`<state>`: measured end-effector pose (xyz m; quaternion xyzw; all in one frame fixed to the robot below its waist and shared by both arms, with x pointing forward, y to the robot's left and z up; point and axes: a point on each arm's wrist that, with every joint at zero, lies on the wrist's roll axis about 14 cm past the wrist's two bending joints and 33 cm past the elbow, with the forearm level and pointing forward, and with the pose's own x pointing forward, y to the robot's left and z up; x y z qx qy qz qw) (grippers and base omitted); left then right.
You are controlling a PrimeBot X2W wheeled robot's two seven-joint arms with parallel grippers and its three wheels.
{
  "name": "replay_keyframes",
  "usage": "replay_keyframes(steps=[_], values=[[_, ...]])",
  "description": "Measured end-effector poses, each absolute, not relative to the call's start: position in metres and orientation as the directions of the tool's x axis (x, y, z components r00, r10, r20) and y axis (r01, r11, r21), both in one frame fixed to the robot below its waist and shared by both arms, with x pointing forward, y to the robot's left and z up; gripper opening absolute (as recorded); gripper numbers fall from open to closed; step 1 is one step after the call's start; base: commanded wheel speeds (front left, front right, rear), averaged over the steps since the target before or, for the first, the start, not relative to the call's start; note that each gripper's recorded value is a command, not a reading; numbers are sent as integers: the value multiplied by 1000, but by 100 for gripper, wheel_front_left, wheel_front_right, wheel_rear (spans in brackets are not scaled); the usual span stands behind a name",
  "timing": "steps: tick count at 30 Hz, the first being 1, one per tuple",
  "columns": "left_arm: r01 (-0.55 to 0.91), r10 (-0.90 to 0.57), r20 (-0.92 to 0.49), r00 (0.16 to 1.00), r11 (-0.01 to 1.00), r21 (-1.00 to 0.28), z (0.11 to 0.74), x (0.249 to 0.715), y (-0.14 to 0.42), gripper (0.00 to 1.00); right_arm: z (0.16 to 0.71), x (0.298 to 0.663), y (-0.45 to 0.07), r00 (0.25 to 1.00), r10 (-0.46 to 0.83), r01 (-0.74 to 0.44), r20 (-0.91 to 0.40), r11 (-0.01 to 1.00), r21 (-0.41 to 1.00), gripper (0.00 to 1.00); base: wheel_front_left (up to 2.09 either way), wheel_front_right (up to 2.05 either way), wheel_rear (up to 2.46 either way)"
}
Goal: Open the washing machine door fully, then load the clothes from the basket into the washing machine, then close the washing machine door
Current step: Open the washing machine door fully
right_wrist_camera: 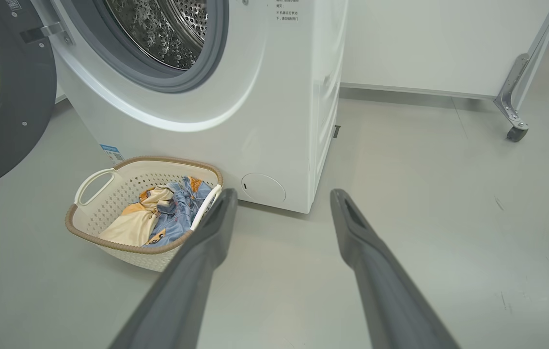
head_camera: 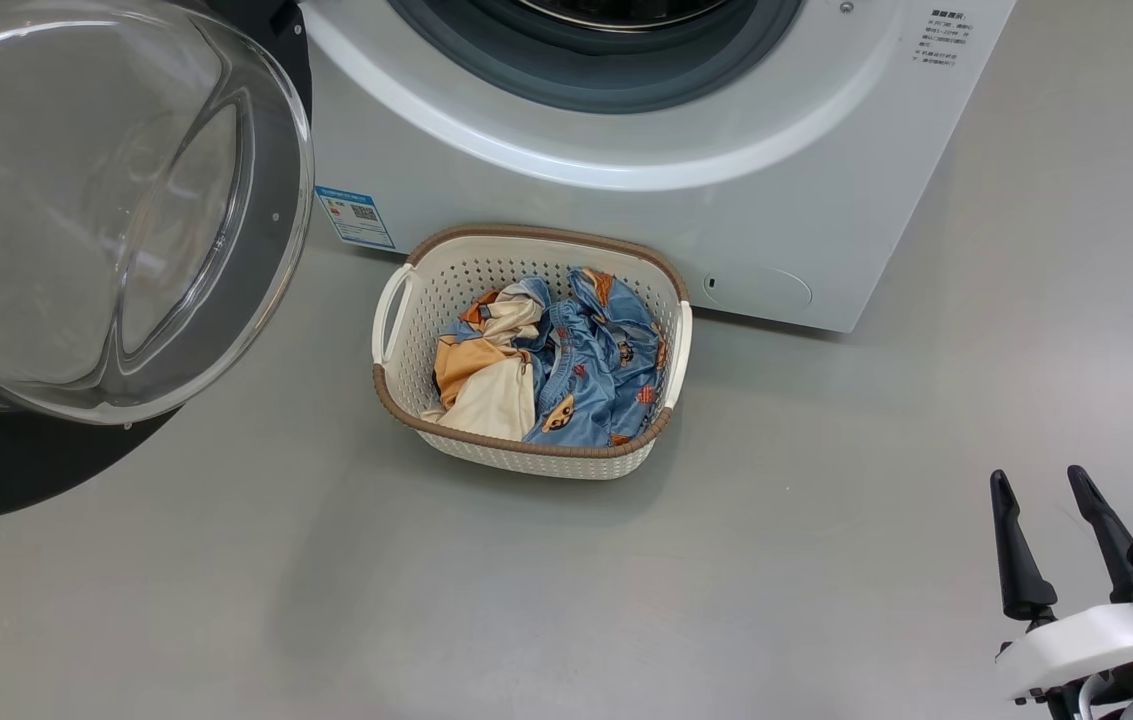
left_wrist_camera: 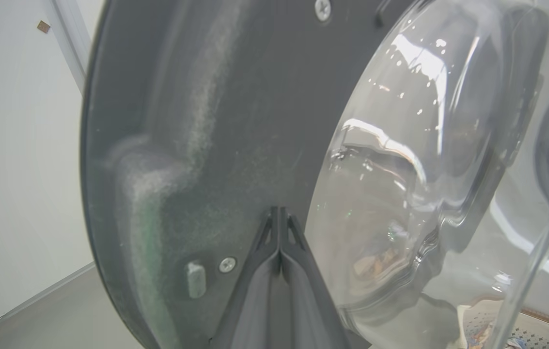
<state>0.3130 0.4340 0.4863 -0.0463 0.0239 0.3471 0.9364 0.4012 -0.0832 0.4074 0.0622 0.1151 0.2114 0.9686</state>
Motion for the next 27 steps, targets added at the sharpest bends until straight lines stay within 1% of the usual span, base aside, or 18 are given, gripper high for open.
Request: replay_keyframes(steps=[6,15,27], values=[[-634,633,-38,773,770,-70,500,324,433,0,409,404,-84,887,419,-392,-193,905,165,100,0,0,0],[-603,606,21,795,794,-75,519,325,430,0,415,402,-81,889,420,-393,-181,904,166,100,0,0,0],[-458,472,174,864,882,-114,563,345,385,0,425,395,-77,893,421,-396,-160,903,167,100,0,0,0]])
